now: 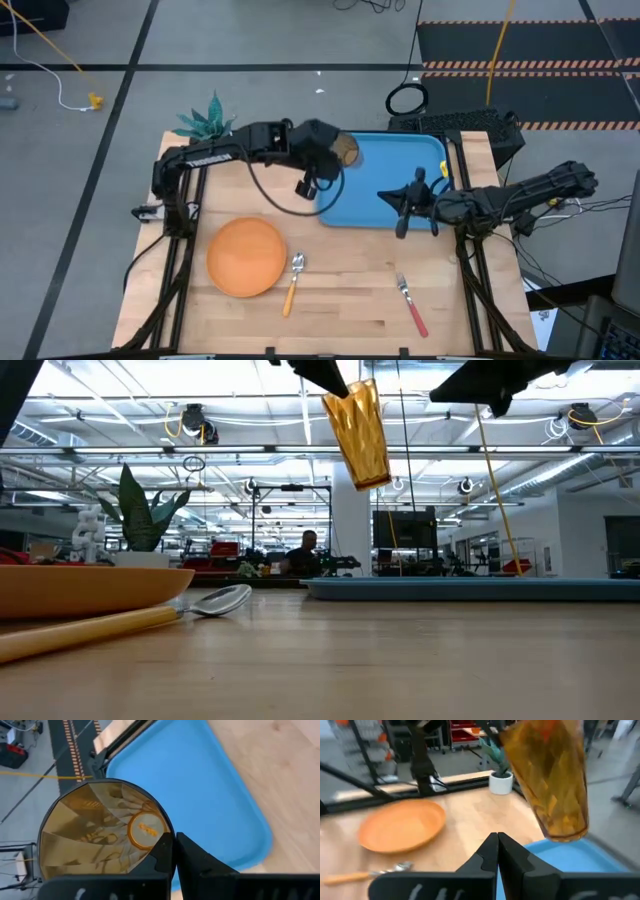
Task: Pick and place plate/cup/fork/spoon on tray
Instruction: Put the brown cup on the blue serving tray
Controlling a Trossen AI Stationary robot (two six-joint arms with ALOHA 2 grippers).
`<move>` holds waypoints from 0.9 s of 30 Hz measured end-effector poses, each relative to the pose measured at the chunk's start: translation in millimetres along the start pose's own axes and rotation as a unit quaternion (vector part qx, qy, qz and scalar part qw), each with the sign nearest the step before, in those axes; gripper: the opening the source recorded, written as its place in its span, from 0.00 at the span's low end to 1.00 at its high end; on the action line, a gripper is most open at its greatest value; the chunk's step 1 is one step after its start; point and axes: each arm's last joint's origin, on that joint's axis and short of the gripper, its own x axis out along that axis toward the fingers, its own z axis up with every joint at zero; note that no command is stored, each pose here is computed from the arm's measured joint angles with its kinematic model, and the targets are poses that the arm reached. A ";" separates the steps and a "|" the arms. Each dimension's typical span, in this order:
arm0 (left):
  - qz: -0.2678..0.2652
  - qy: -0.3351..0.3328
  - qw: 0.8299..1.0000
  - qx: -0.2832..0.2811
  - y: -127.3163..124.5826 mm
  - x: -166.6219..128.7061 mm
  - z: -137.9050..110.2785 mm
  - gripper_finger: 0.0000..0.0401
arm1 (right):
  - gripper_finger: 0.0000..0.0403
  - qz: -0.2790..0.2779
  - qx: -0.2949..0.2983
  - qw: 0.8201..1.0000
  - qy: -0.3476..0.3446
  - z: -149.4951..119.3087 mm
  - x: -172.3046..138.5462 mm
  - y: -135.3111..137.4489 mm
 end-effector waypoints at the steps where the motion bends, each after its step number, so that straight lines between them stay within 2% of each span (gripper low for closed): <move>1: 0.002 -0.005 1.000 -0.004 4.2 1.9 -2.5 0.02 | 0.00 -0.004 -0.016 1.000 0.000 0.0 -0.3 -0.6; 7: 0.001 -0.014 1.000 -0.025 29.0 14.3 -25.2 0.03 | 0.00 -0.016 -0.087 0.996 0.000 0.3 -1.1 -1.8; 13: -0.015 0.005 0.998 -0.056 48.9 42.4 -54.4 0.02 | 0.00 -0.016 -0.133 0.991 0.016 -3.3 -0.7 -2.1; 23: -0.039 0.058 0.994 -0.085 61.7 97.8 -94.3 0.02 | 0.00 -0.018 -0.150 0.988 0.036 -12.9 0.9 -3.0; 27: -0.044 0.076 0.991 -0.101 65.9 110.1 -109.5 0.04 | 0.00 -0.018 -0.149 0.988 0.035 -13.1 1.1 -3.3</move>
